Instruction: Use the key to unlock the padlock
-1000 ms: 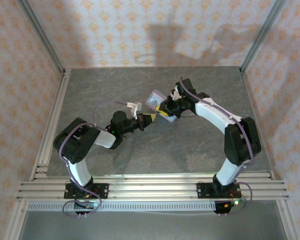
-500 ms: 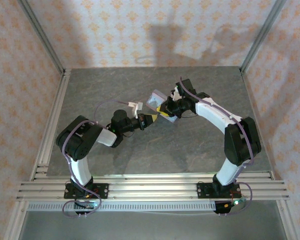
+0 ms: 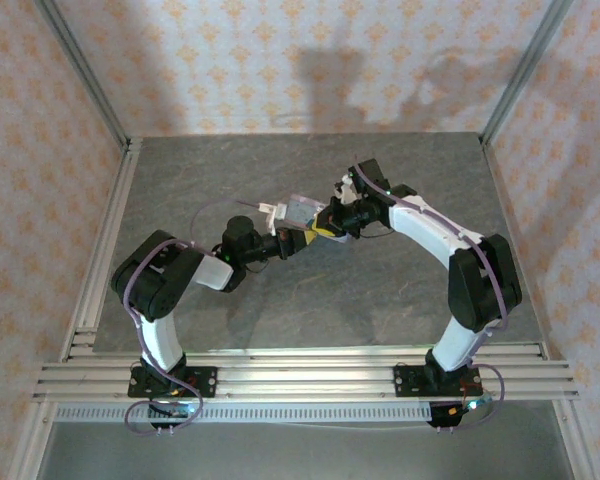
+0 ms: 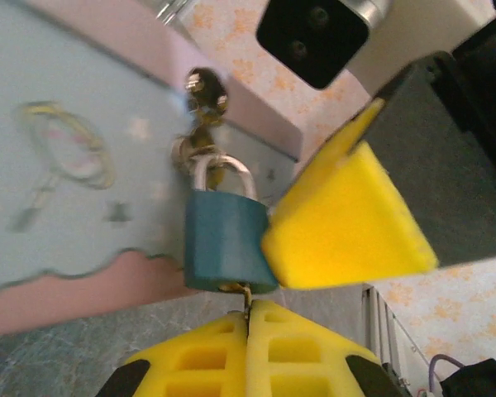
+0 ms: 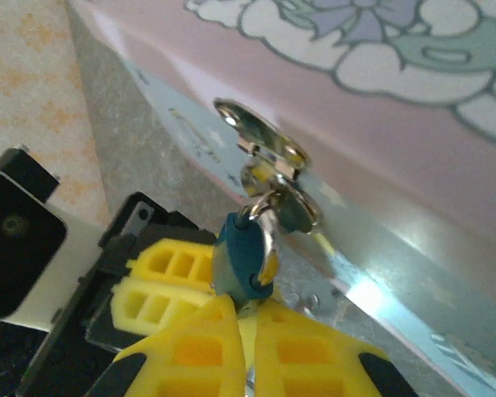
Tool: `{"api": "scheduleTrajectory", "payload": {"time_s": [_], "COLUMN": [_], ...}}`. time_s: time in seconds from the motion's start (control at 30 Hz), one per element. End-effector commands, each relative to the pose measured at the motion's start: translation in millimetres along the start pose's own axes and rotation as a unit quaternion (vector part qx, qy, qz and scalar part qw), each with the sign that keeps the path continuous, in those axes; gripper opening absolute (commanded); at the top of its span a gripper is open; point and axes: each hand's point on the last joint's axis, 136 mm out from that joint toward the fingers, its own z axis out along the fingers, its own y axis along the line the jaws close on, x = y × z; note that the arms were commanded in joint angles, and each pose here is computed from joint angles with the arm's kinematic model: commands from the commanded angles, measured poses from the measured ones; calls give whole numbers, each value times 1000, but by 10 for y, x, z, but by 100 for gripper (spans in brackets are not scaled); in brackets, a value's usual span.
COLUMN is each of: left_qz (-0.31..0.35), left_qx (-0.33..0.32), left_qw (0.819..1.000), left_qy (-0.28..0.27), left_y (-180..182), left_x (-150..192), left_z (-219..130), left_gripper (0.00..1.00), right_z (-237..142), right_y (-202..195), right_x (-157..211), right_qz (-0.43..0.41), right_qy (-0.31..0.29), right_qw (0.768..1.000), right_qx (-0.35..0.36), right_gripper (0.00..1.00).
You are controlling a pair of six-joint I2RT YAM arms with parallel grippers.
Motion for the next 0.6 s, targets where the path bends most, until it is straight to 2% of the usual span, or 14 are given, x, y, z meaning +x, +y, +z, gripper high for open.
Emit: {"api": "scheduleTrajectory", "payload": {"time_s": [0.0, 0.3, 0.57], "left_qz": [64, 112, 123], "left_qx": [3, -64, -85], "left_qw": [997, 991, 988], "left_qy": [-50, 20, 44], "left_y": [-152, -25, -43], "left_x": [-362, -124, -22], "left_z": [-94, -278, -409], "left_gripper": [0, 0, 0], "right_z": [-83, -97, -126], "right_y": [63, 1, -30], "right_x": [194, 153, 141], "right_qz": [-4, -11, -17], "right_qy": [31, 11, -5], "right_qw": [1000, 1000, 1000], "right_qx": [-5, 9, 20], "right_gripper": [0, 0, 0]}}
